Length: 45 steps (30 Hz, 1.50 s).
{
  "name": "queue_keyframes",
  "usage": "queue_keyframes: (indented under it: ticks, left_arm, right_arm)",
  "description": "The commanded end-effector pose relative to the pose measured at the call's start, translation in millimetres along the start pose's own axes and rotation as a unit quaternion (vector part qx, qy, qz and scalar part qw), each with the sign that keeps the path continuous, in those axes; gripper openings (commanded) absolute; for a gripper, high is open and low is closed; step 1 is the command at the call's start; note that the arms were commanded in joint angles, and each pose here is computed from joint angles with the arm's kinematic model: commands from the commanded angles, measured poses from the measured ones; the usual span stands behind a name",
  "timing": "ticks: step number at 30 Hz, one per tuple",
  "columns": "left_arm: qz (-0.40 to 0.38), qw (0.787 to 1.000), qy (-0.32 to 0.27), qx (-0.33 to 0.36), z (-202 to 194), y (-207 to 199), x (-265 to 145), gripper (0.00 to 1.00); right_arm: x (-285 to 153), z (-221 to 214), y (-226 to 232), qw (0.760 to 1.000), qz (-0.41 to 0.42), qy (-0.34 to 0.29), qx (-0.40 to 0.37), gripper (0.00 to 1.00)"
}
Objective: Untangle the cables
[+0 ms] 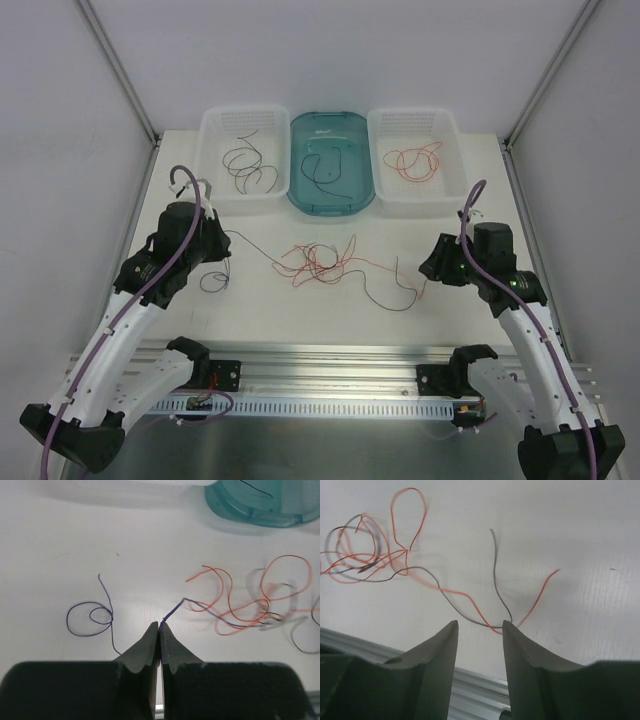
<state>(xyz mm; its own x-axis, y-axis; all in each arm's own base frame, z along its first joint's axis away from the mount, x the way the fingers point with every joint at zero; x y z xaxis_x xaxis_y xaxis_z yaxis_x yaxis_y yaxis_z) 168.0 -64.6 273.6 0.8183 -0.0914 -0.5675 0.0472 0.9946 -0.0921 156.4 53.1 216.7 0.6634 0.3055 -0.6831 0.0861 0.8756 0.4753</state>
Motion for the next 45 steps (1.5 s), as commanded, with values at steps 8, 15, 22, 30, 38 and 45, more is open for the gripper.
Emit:
queue_keyframes:
  ticks: [8,15,22,30,38,45]
  left_arm:
    - [-0.247,0.967,0.041,0.040,0,-40,-20,0.00]
    - [-0.266,0.963,0.022,0.045,-1,-40,-31,0.00]
    - [-0.261,0.964,0.032,0.042,-11,-37,-28,0.00]
    - [-0.252,0.966,0.038,0.041,-20,-34,-25,0.00]
    - [-0.221,0.974,0.039,0.035,-21,-31,-20,0.00]
    - [-0.160,0.986,0.036,0.032,-22,-22,-10,0.00]
  right_arm:
    - [5,-14,72,0.984,0.135,0.034,-0.107,0.66]
    - [45,-30,138,0.978,0.154,0.059,-0.126,0.67]
    - [97,-55,201,0.976,0.163,0.081,-0.117,0.67]
    - [155,-80,244,0.980,0.131,0.112,-0.103,0.66]
    - [185,-118,234,0.976,0.066,0.170,-0.120,0.64]
    - [192,-130,205,0.968,-0.001,0.197,-0.153,0.33]
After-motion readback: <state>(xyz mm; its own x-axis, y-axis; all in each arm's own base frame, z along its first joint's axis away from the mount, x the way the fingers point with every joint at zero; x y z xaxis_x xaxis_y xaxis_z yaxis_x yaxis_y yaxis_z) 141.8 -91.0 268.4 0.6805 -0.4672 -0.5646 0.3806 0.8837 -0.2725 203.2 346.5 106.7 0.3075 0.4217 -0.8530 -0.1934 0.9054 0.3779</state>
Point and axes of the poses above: each gripper's point midway between its finger pads, its own x axis out along the fingers, its own y axis along the line the jaws close on, z = x × y, the point moved 9 cm from there along -x, back along the fingers, and after that the axes turned 9 degrees about x, right-handed, at the moved point
